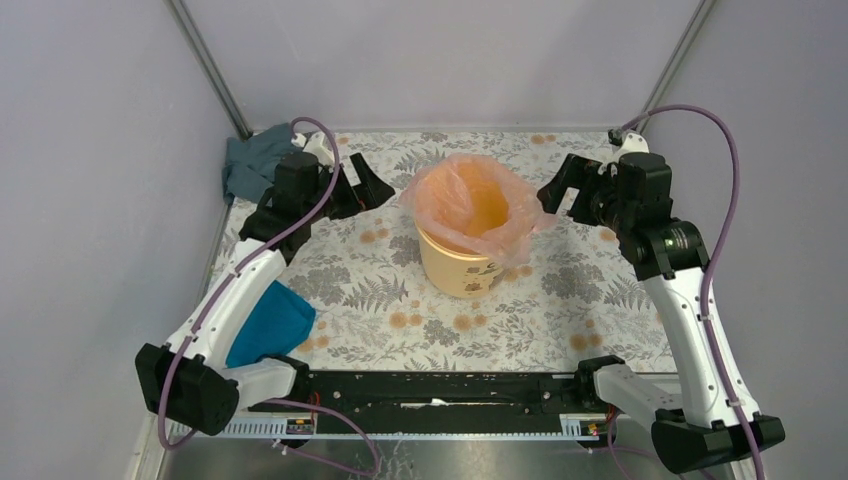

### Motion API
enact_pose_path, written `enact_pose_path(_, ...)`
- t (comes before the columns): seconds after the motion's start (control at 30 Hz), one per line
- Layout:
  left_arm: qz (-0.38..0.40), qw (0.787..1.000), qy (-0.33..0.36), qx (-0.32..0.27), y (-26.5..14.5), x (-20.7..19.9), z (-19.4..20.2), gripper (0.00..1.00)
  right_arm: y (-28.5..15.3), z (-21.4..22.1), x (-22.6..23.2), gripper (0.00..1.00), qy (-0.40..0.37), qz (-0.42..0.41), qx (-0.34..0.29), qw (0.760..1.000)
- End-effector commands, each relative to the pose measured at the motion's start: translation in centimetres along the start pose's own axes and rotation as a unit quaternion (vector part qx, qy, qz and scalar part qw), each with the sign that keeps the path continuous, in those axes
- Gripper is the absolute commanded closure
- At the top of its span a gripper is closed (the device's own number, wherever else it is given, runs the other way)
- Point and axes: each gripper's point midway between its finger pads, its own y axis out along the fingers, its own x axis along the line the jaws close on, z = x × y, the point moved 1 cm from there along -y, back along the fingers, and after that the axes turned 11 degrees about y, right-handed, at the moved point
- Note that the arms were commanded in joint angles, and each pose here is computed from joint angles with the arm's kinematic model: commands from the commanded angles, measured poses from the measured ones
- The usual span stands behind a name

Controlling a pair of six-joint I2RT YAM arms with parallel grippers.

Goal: Put the trash bags into the trash bin

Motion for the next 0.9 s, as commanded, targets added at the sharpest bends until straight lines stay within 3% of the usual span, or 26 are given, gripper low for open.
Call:
enact_pose_path(0.0,0.081,0.995,-0.05,0.006,1.4,-1.7,0.2,0.01,-0.9,0.5,0.5,0.0,0.0,-0.021,0.005,1.0)
enact_pose_path(0.1,0.122,0.989,-0.08,0.014,2.7,-2.2,0.6,0.01,0.0,-1.7,-2.1,0.0,-0.033,0.064,-0.032,0.997)
enact_pose_path(0.23,0.164,0.98,-0.115,0.015,4.2,-2.6,0.6,0.06,2.2,-1.8,-2.3,0.01,-0.057,0.06,-0.035,0.996)
enact_pose_path(0.37,0.186,0.973,-0.135,0.005,5.7,-2.7,0.3,0.12,5.0,-1.4,-3.2,0.22,-0.046,0.069,-0.043,0.996)
enact_pose_path(0.43,0.183,0.973,-0.14,0.009,6.4,-2.4,0.5,0.13,6.6,-1.0,-3.9,0.43,-0.035,0.081,-0.043,0.995)
enact_pose_path(0.5,0.18,0.973,-0.143,0.013,6.9,-2.1,0.9,0.14,8.4,-0.2,-4.5,0.58,-0.027,0.083,-0.041,0.995)
enact_pose_path(0.63,0.17,0.973,-0.153,0.015,7.6,-1.3,1.6,0.27,11.9,3.0,-7.0,0.8,-0.02,0.105,-0.011,0.994)
enact_pose_path(0.77,0.174,0.972,-0.157,0.02,8.1,-1.2,2.1,0.42,12.9,4.2,-7.9,0.84,-0.03,0.121,0.018,0.992)
enact_pose_path(0.83,0.182,0.97,-0.16,0.026,8.4,-1.3,2.2,0.51,12.2,3.3,-7.0,0.74,-0.036,0.111,0.015,0.993)
enact_pose_path(0.87,0.187,0.969,-0.162,0.027,8.5,-1.4,2.2,0.53,11.5,2.5,-6.4,0.63,-0.038,0.104,0.006,0.994)
